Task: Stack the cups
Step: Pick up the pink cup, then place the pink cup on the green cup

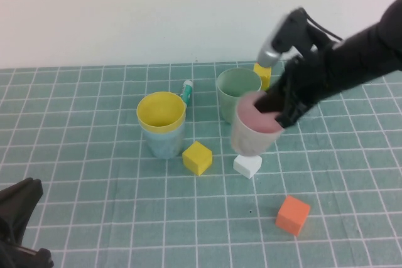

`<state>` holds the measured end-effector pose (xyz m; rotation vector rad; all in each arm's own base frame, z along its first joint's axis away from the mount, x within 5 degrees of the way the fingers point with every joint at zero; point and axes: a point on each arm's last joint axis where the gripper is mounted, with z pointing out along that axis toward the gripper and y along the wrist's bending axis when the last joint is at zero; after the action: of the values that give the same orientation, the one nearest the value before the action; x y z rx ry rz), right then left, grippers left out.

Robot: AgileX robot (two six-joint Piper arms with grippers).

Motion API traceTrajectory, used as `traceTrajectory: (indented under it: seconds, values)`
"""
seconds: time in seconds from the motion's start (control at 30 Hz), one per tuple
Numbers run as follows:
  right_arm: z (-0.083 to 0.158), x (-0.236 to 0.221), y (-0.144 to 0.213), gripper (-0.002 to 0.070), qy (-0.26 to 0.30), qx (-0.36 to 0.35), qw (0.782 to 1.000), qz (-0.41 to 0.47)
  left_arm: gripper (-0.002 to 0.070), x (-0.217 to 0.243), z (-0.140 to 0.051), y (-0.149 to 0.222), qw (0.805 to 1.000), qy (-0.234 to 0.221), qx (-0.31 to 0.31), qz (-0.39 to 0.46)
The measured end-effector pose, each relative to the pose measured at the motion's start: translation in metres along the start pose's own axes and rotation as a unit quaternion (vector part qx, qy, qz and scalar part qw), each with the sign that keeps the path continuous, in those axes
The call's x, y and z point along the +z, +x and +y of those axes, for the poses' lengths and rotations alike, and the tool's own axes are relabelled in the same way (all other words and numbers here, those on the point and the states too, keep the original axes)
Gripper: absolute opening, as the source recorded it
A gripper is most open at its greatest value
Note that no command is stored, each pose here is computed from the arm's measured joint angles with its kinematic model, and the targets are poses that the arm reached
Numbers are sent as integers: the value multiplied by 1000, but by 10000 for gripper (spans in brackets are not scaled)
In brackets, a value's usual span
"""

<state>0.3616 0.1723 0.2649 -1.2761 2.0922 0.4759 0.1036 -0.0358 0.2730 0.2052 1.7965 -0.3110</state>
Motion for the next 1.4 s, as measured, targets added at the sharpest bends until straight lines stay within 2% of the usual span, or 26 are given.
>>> traceTrajectory:
  seconds: [0.1,0.23,0.4,0.67,1.13,1.4]
  values:
    - [4,-5,-27,36,23,-24,999,-43,-2,0,0,0,1000,1,-10,0]
    - [-6,-19,-57,34,89,-38,990,-107,-2,0,0,0,1000,1,-11,0]
    - [-20,-17,-69,34,135,-36,980,-139,-2,0,0,0,1000,1,-12,-1]
    - [-37,23,-53,34,141,-36,984,-105,-1,0,0,0,1000,1,-11,-2]
    - [-42,22,-52,34,160,-46,981,-101,-1,0,0,0,1000,1,-10,-2]
    - [-46,19,-46,34,148,-34,985,-87,-2,0,0,0,1000,1,-9,-2]
